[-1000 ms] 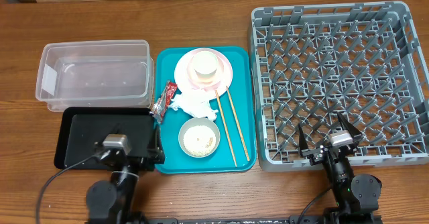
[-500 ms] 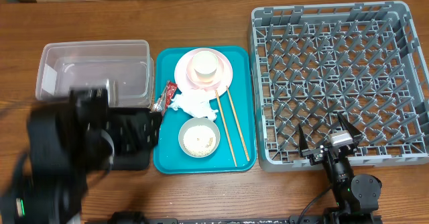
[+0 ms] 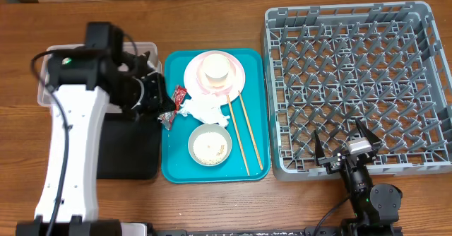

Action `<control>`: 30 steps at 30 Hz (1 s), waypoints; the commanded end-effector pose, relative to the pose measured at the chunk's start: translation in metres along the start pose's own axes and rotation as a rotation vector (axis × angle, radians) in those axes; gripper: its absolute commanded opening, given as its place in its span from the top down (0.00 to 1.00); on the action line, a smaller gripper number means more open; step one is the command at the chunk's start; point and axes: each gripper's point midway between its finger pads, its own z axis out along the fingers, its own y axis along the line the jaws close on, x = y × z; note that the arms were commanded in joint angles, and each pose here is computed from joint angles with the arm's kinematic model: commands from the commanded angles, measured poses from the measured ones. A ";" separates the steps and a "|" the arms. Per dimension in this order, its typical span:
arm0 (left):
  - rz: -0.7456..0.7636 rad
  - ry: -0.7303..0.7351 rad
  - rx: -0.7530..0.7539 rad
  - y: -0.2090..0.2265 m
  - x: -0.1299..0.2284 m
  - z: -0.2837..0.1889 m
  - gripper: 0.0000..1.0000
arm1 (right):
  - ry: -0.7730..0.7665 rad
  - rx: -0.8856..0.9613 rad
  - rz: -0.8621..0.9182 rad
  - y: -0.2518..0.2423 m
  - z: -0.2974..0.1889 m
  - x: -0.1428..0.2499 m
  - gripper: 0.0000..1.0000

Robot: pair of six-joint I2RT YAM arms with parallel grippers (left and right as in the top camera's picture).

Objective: Sort waste into correct bins and load items into the dishwasher
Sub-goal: 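Move the left gripper to the white tissue on the teal tray and grasp it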

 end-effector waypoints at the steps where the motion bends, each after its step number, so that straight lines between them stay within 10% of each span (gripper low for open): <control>1: -0.027 -0.002 -0.173 0.013 0.001 0.014 0.96 | -0.003 -0.002 0.003 0.001 0.000 0.002 0.00; 6: -0.077 -0.058 -0.337 0.018 0.001 0.038 0.95 | -0.003 -0.002 0.003 0.001 0.000 0.002 0.00; 13: -0.026 -0.086 -0.327 0.007 -0.001 0.076 0.53 | -0.003 -0.002 0.003 0.001 0.000 0.002 0.00; 30: -0.138 -0.207 -0.277 0.029 -0.023 0.134 0.34 | -0.003 -0.002 0.003 0.001 0.000 0.002 0.00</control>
